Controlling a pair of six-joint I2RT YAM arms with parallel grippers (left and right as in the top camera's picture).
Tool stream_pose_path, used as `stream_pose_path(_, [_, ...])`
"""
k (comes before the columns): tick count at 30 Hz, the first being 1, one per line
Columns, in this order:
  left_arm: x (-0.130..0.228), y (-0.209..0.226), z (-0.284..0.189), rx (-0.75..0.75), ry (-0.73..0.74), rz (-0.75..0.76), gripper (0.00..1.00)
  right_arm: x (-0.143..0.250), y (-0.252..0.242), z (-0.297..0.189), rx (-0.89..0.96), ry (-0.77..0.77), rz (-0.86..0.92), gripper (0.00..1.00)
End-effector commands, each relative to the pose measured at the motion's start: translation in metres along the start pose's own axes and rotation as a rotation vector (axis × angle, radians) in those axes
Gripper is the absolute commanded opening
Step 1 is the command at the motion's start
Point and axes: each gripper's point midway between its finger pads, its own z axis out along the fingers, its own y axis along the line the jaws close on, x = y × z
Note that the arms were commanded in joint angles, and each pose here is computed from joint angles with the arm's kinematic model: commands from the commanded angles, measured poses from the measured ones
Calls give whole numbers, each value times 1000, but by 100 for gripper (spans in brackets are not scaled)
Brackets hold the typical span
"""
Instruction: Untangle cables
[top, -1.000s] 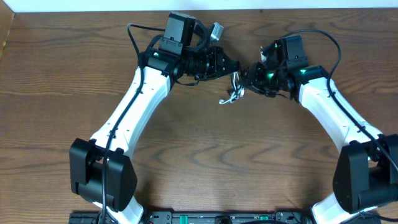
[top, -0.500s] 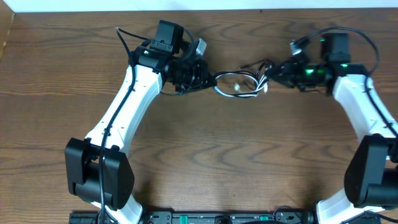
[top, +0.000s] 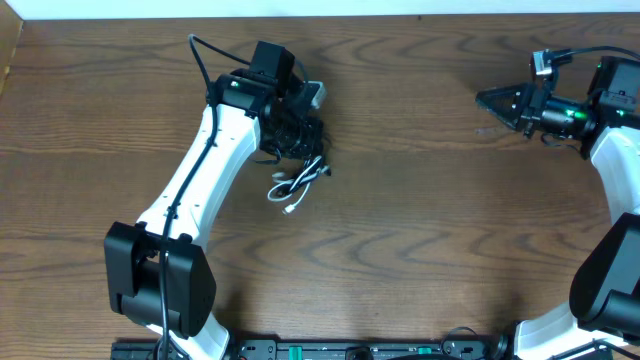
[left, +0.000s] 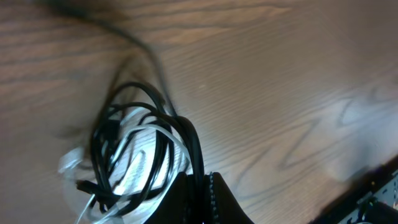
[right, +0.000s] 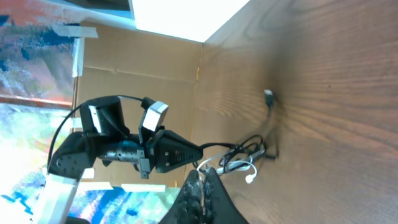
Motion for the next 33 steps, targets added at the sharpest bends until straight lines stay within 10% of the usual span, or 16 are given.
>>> stream_pose_path(1, [-2,-31,-5,136,-30,106,7,8,-6,17,39,35,27,20])
stream_pose_path(7, [-24,-74,-18,387,-126,157,7,31,-13,54,125,110,18,53])
stream_pose_path(33, [-69,-89,-34,517,-162,-392,8,109,-33,163,486,224,-31,48])
